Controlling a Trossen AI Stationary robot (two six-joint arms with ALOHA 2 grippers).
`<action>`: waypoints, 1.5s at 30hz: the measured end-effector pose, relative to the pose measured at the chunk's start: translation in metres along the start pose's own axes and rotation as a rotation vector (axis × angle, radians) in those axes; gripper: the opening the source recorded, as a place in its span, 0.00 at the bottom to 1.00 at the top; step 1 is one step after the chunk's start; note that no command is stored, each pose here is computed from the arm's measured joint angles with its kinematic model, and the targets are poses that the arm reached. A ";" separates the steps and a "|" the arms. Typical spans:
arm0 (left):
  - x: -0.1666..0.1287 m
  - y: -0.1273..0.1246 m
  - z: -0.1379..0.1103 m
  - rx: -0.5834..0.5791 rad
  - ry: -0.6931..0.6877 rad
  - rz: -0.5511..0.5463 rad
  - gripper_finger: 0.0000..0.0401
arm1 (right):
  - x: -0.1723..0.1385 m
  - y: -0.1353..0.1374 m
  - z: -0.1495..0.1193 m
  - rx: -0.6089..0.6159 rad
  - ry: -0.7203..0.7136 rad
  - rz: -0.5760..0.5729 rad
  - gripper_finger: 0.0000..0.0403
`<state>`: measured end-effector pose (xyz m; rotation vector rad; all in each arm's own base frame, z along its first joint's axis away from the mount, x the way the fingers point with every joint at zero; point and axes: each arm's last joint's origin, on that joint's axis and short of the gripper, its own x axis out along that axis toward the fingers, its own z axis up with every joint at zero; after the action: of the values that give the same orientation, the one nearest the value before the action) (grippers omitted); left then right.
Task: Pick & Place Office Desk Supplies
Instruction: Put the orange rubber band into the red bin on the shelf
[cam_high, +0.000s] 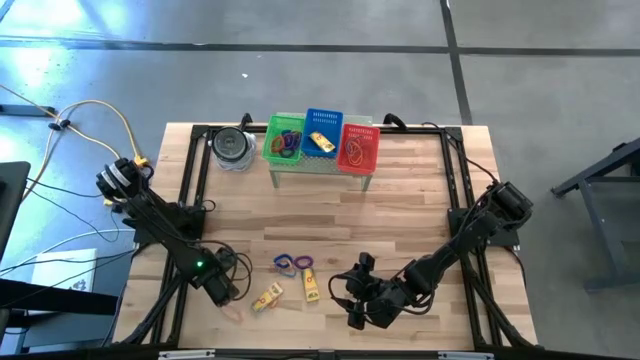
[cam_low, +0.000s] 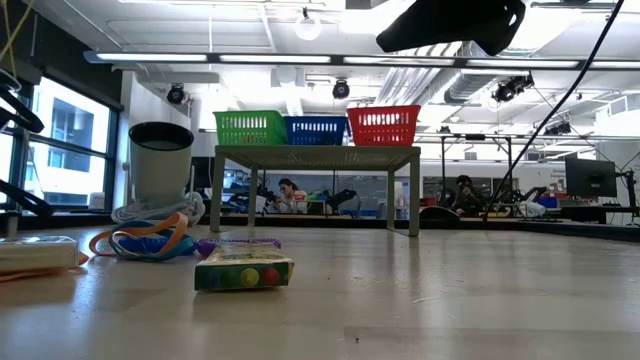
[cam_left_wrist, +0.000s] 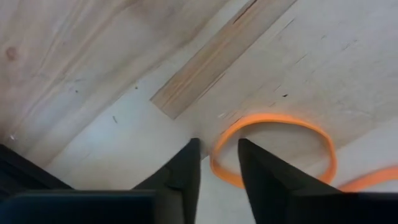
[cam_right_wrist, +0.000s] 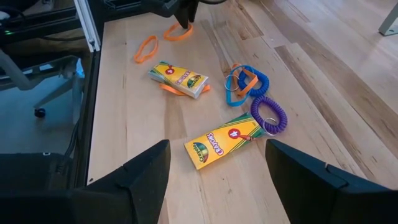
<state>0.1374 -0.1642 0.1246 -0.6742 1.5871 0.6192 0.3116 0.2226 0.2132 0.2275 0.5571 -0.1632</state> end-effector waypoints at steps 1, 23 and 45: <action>0.000 0.000 0.000 -0.002 -0.002 -0.002 0.21 | 0.000 0.000 0.000 0.000 0.000 0.000 0.62; -0.036 -0.026 -0.008 0.051 -0.239 -0.036 0.00 | 0.000 0.000 0.000 0.001 -0.002 0.002 0.62; -0.132 -0.101 0.028 0.413 -0.962 -0.386 0.00 | -0.001 0.008 0.012 -0.013 -0.120 0.057 0.62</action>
<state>0.2421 -0.2035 0.2511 -0.2700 0.6215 0.2339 0.3188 0.2275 0.2251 0.2191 0.4319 -0.1175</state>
